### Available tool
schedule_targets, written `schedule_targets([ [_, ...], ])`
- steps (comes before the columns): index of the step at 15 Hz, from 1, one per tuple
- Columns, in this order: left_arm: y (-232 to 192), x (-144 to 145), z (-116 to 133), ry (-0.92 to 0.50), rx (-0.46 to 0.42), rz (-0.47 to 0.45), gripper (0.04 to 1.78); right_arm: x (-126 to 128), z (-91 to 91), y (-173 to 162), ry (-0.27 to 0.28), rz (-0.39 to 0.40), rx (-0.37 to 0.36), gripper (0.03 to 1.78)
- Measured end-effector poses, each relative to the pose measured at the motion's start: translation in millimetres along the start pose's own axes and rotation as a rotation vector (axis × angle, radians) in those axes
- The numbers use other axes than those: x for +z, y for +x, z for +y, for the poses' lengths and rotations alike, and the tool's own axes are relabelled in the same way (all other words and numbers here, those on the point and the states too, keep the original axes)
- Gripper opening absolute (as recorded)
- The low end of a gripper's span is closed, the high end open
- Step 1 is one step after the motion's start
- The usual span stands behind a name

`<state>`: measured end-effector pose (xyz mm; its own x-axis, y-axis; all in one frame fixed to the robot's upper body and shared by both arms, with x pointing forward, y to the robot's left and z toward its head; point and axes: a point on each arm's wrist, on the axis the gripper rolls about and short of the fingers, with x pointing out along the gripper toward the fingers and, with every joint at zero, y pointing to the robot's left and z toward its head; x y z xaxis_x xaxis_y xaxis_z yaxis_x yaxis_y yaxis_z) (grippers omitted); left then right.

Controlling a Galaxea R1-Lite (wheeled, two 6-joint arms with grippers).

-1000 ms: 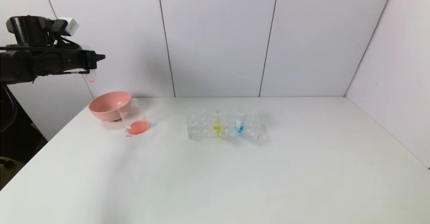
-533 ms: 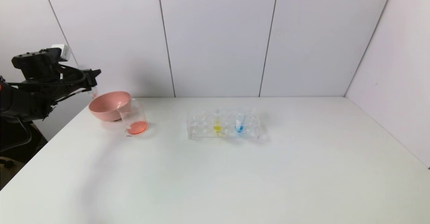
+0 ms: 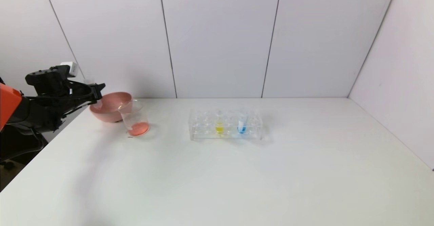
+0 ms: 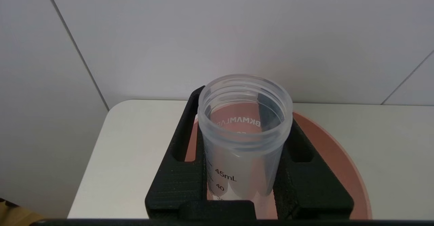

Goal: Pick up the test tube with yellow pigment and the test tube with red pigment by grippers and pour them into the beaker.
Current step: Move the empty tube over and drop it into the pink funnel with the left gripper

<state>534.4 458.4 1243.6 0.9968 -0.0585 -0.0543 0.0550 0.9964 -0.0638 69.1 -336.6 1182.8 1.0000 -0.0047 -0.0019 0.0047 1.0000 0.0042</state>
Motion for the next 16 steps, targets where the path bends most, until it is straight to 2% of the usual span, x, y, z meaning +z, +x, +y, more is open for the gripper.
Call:
schedule_targets([
  [9, 14, -19, 3, -0.012, -0.005, 0.031, 0.53, 0, 0.0, 0, 0.0, 0.0, 0.0, 1.7],
  [16, 16, -15, 3, -0.013, -0.004, 0.026, 0.53, 0, 0.0, 0, 0.0, 0.0, 0.0, 1.7],
])
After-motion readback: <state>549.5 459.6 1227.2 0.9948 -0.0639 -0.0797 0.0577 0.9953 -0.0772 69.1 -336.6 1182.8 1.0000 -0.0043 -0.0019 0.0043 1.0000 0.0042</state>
